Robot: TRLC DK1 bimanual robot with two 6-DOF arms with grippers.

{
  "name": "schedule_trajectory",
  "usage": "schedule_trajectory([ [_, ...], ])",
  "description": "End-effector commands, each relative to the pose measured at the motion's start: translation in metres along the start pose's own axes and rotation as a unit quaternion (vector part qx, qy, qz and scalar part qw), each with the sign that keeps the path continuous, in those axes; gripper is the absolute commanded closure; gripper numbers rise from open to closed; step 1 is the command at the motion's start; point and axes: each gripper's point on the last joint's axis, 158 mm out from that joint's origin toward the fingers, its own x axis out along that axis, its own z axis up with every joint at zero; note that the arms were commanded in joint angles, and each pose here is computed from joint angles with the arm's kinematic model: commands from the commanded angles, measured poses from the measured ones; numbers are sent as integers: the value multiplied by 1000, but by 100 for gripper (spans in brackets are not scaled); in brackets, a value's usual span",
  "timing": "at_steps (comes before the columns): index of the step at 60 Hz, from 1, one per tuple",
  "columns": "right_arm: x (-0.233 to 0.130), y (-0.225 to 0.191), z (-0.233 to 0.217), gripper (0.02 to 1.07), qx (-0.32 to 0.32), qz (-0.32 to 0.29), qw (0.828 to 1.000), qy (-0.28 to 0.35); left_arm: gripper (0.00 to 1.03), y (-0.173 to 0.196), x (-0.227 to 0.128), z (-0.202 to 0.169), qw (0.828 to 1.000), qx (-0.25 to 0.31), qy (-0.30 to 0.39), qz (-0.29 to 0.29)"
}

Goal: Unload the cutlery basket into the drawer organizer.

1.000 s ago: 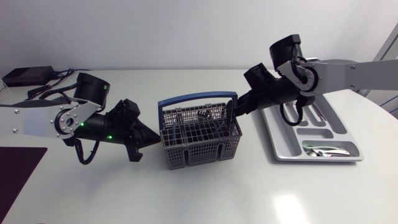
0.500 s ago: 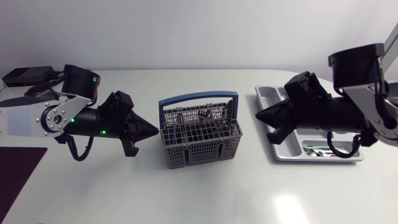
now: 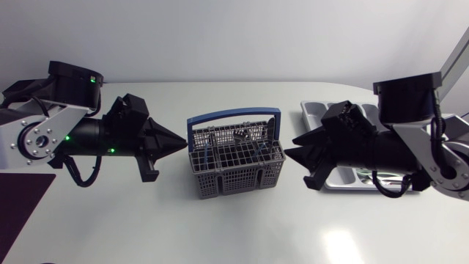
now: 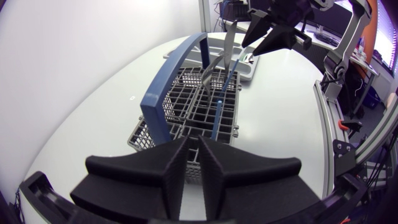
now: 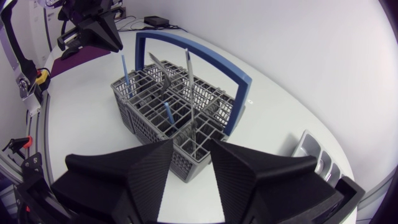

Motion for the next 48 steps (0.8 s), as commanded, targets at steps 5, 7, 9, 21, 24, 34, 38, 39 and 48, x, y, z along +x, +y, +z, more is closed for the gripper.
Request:
schedule_trajectory([
  [5, 18, 8, -13, 58, -7, 10, 1000, 18, 88, -16, 0, -8, 1000, -8, 7, -8],
  [7, 20, 8, -12, 58, -9, 10, 1000, 17, 88, -17, 0, -8, 1000, -6, 7, -9],
  [9, 22, 9, -12, 58, -10, 11, 1000, 17, 88, -19, 0, -9, 1000, -5, 7, -10],
  [21, 36, 6, -11, 58, -14, 8, 1000, 19, 88, -27, 1, -8, 1000, 0, 5, -11],
  [24, 40, 4, -11, 58, -14, 8, 1000, 21, 88, -27, 1, -9, 1000, 0, 5, -10],
  [34, 49, 1, -8, 58, -18, 3, 1000, 24, 88, -27, 0, -9, 1000, 0, 3, -8],
  [38, 51, 1, -8, 58, -19, 1, 999, 27, 88, -27, 0, -8, 1000, 0, 3, -8],
  [39, 52, 1, -7, 58, -20, 0, 999, 25, 88, -28, 0, -9, 1000, 0, 3, -8],
  [48, 58, -4, -1, 61, -25, -17, 999, 21, 88, -28, 0, -9, 1000, 0, 3, -8],
])
